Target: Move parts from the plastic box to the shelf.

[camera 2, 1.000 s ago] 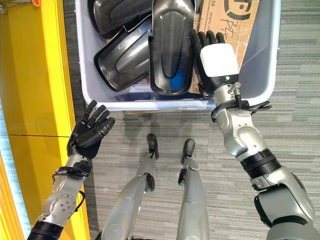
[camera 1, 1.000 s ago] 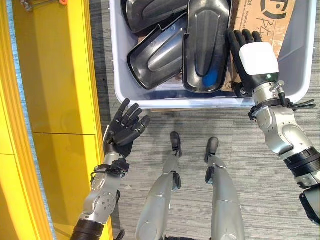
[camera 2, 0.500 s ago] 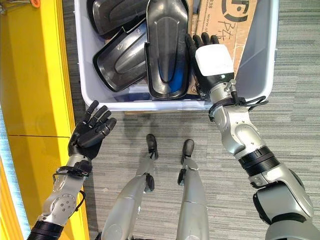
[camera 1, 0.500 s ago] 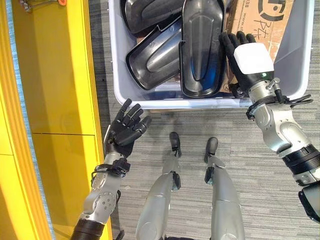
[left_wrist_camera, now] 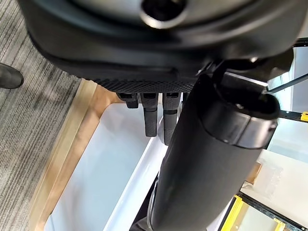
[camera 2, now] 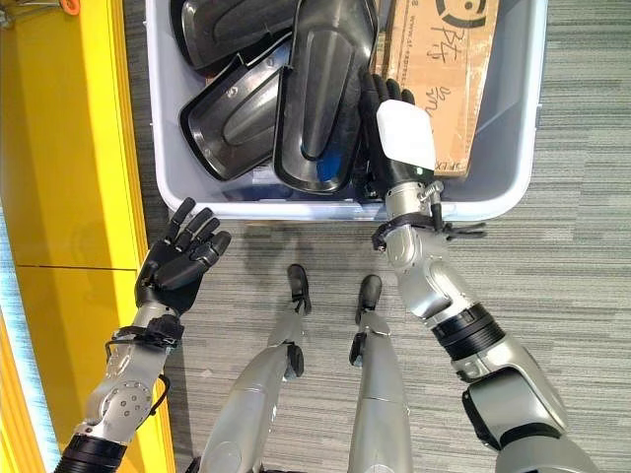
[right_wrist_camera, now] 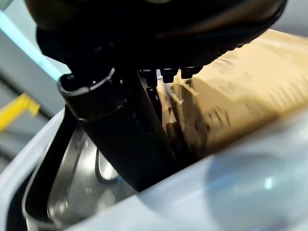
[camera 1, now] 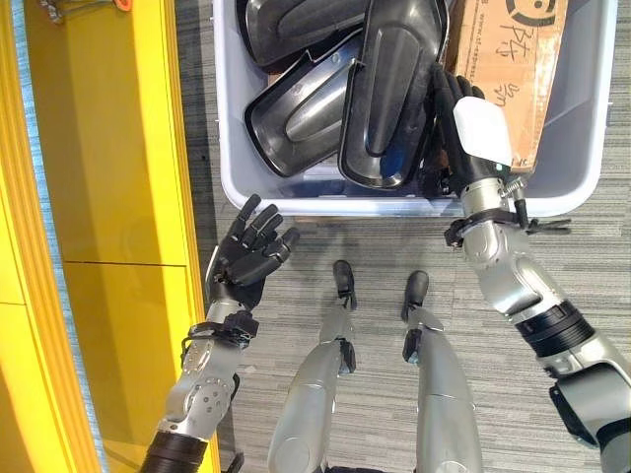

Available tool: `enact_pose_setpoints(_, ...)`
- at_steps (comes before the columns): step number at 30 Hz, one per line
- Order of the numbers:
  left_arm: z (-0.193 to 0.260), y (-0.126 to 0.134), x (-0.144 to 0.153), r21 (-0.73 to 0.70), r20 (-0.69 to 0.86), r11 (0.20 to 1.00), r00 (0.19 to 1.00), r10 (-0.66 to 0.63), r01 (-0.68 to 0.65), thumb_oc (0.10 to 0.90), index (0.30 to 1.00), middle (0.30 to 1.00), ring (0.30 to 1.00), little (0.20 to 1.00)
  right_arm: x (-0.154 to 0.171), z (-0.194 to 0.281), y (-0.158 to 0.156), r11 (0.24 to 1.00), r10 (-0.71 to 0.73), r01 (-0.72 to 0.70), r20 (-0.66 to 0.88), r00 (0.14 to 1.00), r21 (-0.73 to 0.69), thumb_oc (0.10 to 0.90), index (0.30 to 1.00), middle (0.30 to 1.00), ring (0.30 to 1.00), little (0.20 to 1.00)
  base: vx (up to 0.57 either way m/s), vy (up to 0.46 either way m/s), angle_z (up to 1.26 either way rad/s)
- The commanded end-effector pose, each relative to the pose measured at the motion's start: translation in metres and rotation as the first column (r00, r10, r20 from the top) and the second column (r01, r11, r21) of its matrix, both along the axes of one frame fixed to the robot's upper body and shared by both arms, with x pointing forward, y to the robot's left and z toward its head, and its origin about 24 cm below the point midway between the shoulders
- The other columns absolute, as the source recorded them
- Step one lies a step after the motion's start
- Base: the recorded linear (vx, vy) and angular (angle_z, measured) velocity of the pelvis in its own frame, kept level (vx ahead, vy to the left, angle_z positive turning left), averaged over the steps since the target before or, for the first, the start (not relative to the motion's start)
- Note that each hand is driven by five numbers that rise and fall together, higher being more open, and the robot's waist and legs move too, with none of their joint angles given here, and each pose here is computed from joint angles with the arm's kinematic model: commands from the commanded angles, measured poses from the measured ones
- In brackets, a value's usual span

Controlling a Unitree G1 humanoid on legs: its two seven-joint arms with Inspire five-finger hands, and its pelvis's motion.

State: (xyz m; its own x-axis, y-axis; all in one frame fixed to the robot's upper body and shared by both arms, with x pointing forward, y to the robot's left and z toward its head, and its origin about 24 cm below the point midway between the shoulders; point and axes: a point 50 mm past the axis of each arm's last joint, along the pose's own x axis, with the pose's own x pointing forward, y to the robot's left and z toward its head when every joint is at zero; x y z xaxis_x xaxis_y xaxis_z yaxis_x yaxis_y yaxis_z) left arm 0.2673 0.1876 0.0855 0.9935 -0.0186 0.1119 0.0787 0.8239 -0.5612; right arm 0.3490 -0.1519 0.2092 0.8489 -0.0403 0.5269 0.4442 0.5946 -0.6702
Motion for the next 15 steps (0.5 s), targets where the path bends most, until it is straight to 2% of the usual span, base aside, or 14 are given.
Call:
enact_pose_setpoints(1, 0.029, -0.041, 0.002, -0.017, 0.149, 0.989, 0.978, -0.145, 0.149, 0.900, 1.000, 1.000, 1.000, 1.000, -0.026, 0.041, 0.039, 0.933, 0.205, -0.284, 0.323, 0.924, 0.219, 0.900, 1.000, 1.000, 1.000, 1.000, 0.00, 0.052, -0.01)
enact_pose_setpoints(5, 0.026, -0.041, 0.000, -0.042, 0.151, 0.990, 0.980, -0.130, 0.138, 0.900, 1.000, 1.000, 1.000, 1.000, -0.033, 0.039, 0.031, 0.914, 0.203, -0.298, 0.325, 0.924, 0.275, 0.900, 1.000, 1.000, 1.000, 1.000, 0.01, 0.065, -0.02)
enact_pose_setpoints(15, 0.024, -0.041, -0.005, -0.062, 0.158, 0.988, 0.979, -0.129, 0.140, 0.900, 1.000, 1.000, 1.000, 1.000, -0.043, 0.008, 0.037, 0.928, 0.219, -0.281, 0.249, 0.943, 0.246, 0.900, 1.000, 1.000, 1.000, 1.000, 0.00, 0.012, 0.00)
